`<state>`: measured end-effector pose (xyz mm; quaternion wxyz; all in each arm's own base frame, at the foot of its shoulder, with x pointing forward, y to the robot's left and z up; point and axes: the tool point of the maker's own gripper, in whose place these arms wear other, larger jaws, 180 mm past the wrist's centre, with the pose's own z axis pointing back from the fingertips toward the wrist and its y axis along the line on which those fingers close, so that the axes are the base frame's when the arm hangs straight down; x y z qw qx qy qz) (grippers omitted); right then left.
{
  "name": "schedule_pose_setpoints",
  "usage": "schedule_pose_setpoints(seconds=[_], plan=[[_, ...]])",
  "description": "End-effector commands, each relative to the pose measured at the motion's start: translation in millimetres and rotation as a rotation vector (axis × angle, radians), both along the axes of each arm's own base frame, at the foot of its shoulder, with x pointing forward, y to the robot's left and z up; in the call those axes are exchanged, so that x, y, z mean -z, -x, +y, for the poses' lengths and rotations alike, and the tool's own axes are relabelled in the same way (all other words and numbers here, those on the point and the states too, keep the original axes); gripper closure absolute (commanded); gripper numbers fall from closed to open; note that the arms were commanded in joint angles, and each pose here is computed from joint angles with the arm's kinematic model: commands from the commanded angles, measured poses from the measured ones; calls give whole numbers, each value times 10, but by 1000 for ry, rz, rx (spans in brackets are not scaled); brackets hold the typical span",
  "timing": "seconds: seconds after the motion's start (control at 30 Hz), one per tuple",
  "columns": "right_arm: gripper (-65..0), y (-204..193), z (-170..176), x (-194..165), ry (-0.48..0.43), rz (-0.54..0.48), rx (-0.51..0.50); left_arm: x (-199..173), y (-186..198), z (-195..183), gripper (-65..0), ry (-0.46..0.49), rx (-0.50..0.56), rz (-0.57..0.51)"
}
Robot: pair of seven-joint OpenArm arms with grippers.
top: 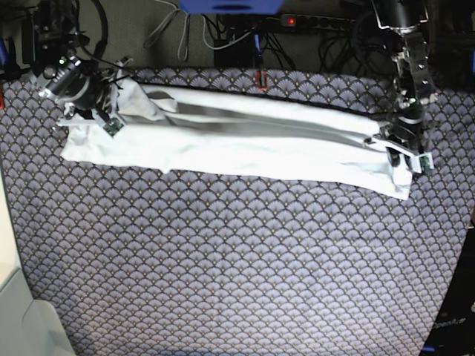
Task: Fold the T-shirt properly
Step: 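Lift the left gripper's end and fold it toward the right gripper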
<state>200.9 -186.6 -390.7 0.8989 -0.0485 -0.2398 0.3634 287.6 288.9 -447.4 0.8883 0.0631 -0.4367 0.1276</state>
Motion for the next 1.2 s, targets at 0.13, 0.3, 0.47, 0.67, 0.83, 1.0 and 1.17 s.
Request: schedule_pose_setpoints(seconds=[0.13,0.3,0.47,0.67,0.83,1.0,1.17], plan=[[-1,-57,-23,-67,5,-27,-3,-137,243,-321,-4,-9,64,111],[-1,-63,-23,-70,5,-29,-3,-785,3,-750,-4,-19,177,26],[-1,-63,-23,-70,5,-29,-3,-1162,-95,-1148,-4,-29,285,-40],[-1,-87,-25,-83,6,-35,-3,-1388,-136,-1372,-4,-40,347,-98],[-1,-89,-55,-89,16,-35,-8,-1469,-185,-1120,-4,-253,309,-84],[-1,-90,-63,-91,19,-35,-9,-1688,-230,-758,-4,-592,251,-57],[-1,-96,-63,-95,19,-36,-9,-1879,-339,-1054,-4,-759,341,-130]])
